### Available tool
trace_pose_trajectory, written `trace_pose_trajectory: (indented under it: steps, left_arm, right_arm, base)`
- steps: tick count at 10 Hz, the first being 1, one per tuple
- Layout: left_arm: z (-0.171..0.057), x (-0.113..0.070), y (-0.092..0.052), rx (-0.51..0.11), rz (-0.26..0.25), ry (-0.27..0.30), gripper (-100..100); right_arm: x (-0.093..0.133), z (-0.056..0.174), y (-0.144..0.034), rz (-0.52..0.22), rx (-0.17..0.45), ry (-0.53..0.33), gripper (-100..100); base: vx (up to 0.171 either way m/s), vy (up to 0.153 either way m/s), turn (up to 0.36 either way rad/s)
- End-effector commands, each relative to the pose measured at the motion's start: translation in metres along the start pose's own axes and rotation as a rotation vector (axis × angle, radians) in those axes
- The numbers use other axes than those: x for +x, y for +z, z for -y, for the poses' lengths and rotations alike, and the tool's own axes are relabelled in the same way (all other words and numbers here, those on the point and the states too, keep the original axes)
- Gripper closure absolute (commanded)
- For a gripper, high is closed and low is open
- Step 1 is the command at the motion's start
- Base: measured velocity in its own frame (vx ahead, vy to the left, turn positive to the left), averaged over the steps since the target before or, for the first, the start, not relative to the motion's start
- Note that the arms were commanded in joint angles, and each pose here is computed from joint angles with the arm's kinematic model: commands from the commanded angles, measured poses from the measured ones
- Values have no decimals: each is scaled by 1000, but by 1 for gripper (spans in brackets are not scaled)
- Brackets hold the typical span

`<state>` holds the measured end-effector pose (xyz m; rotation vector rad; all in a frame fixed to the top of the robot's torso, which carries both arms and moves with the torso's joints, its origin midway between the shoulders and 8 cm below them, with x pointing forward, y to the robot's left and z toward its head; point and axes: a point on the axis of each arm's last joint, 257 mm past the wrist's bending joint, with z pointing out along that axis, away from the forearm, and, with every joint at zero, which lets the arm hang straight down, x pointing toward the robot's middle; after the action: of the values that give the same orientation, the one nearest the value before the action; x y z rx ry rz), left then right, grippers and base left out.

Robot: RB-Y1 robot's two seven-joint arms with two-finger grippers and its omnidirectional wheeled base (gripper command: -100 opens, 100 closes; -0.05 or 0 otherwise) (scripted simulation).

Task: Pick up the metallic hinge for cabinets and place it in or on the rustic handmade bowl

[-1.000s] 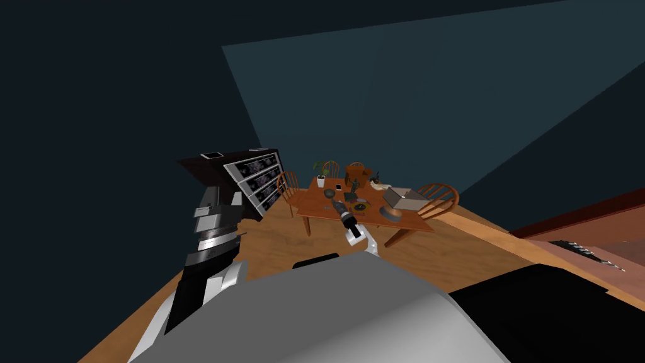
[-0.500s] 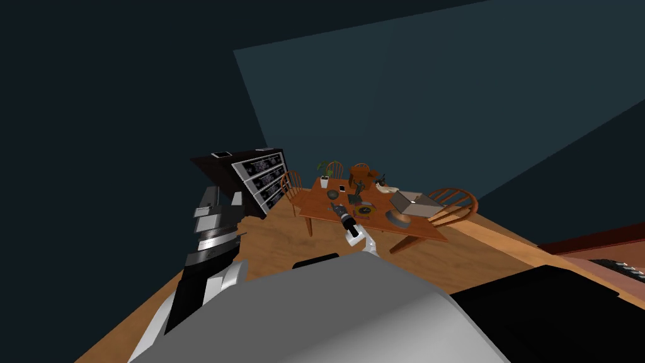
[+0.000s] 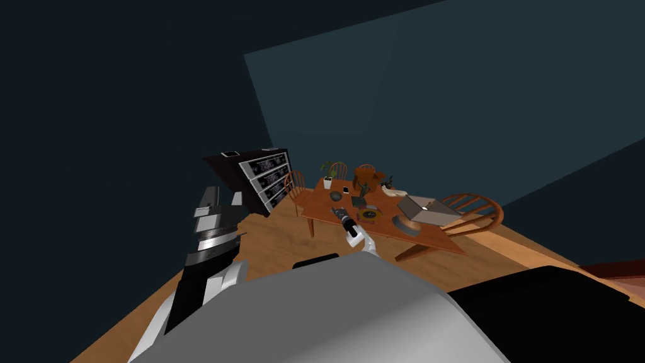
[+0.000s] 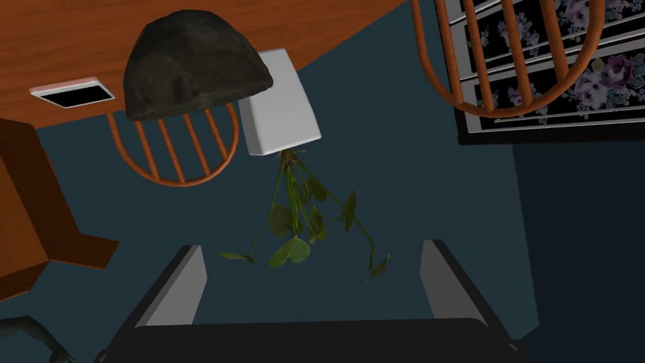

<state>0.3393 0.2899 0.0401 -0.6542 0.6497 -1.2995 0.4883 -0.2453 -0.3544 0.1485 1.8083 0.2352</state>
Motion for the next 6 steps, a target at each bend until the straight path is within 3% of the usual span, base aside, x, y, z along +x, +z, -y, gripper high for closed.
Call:
trace_pose_trajectory:
  steps: [1,3,6]
  left_arm:
    - [0,0,0,0,0,0,0]
    - [0,0,0,0,0,0,0]
    - [0,0,0,0,0,0,0]
  right_arm:
    - [19,12,1,-47,28,-73,-100]
    - [33,22,1,-85,50,-133,-100]
    - [70,54,-4,-196,106,-297,-100]
  base:
    - [39,-16,91]
    - [54,-26,121]
    - [54,-21,163]
